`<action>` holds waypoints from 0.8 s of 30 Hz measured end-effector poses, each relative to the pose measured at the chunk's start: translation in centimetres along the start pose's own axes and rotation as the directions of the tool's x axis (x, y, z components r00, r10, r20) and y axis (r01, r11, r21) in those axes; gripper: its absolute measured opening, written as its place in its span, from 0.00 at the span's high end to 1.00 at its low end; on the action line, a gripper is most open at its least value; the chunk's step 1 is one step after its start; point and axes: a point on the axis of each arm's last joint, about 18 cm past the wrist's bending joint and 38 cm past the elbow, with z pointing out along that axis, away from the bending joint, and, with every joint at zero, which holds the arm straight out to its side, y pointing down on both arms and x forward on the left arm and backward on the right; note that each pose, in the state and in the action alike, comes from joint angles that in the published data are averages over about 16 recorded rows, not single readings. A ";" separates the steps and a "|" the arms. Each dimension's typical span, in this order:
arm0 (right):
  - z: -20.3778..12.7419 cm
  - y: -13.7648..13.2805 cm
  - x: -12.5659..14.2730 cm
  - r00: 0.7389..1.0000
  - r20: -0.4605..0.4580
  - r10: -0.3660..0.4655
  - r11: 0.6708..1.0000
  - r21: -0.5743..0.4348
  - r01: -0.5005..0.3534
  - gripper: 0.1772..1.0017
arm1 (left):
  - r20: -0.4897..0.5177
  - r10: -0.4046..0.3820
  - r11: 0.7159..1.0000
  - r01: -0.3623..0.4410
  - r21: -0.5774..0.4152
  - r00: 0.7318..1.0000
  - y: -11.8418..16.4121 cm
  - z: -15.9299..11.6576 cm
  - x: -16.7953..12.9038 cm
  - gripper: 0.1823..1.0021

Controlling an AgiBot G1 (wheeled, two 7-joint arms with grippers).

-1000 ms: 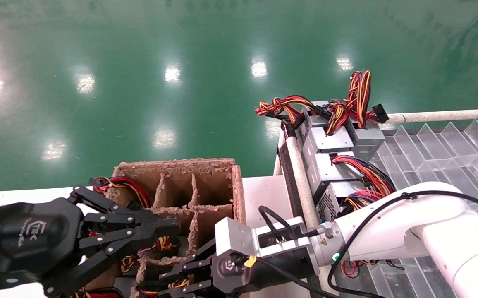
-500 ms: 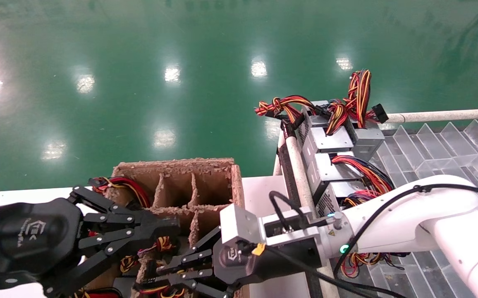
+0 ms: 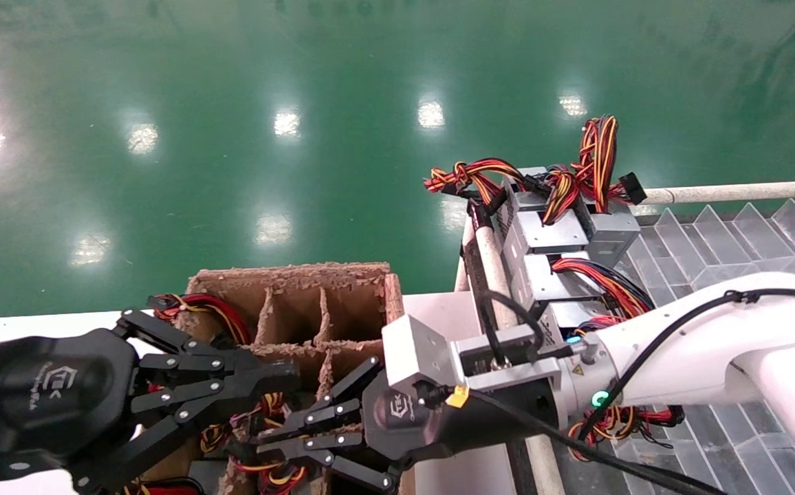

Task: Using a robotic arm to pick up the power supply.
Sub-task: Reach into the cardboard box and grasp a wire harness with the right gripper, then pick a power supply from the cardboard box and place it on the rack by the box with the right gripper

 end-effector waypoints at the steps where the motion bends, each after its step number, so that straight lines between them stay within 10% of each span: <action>1: -0.1 -0.3 0.0 1.000 0.004 -0.007 1.000 0.000 0.007 0.96 | 0.000 0.000 1.000 0.000 0.000 1.000 0.0 0.0 0.0 0.99; 24: -3.5 -10.1 0.3 0.969 0.069 -0.236 0.964 -0.106 0.242 0.97 | 0.000 0.000 1.000 0.000 0.000 1.000 0.0 0.0 0.0 0.99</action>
